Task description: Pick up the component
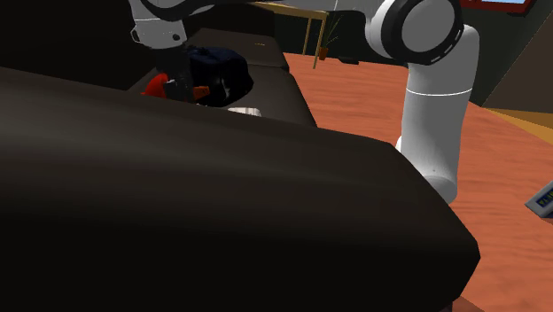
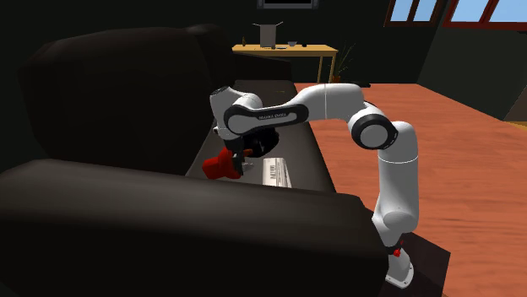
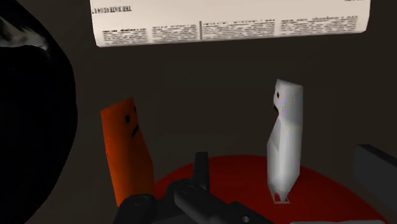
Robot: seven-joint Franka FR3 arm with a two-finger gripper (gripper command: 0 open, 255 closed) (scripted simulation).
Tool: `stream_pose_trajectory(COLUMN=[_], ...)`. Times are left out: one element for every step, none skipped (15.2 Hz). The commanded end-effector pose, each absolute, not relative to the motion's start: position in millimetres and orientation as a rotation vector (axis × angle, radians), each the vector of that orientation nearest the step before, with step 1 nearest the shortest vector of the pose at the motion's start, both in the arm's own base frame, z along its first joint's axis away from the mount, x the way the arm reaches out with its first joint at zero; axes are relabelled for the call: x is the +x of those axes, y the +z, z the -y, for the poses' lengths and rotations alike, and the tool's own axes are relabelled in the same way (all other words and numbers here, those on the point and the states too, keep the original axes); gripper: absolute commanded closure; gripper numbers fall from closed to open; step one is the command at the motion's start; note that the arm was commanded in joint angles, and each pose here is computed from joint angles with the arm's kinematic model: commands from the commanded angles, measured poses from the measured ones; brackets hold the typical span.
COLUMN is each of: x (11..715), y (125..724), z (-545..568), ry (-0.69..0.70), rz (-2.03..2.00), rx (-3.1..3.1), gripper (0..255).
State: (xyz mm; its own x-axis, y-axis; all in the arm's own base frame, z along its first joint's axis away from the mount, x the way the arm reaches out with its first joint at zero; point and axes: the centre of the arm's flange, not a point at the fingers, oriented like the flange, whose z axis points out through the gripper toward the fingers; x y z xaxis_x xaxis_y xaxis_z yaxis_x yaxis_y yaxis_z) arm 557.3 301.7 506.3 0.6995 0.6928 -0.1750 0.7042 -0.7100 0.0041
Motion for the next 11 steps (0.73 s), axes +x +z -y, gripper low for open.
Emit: stream_pose_trajectory(x=[557.2,557.2,557.4,557.5,557.5,557.5,557.5,557.4,557.5,557.4,557.4], y=[502.4,502.4,502.3,502.3,502.2,502.2,502.2,502.2,502.2,502.2,502.3], z=[-301.9,-301.9,-301.9,-301.7,-301.7,-301.7,-301.7,-301.7,-301.7,-301.7,-301.7], ry=[-0.246,-0.246,-0.247,-0.247,-0.247,-0.247,-0.247,-0.247,-0.247,-0.247,-0.247], rz=[-1.165,-1.165,-1.165,-1.165,-1.165,-1.165,-1.165,-1.165,-1.165,-1.165,-1.165], rx=[2.831,2.831,2.831,2.831,2.831,2.831,2.831,2.831,2.831,2.831,2.831], gripper=[0,0,255,255,255,255,255,255,255,255,255])
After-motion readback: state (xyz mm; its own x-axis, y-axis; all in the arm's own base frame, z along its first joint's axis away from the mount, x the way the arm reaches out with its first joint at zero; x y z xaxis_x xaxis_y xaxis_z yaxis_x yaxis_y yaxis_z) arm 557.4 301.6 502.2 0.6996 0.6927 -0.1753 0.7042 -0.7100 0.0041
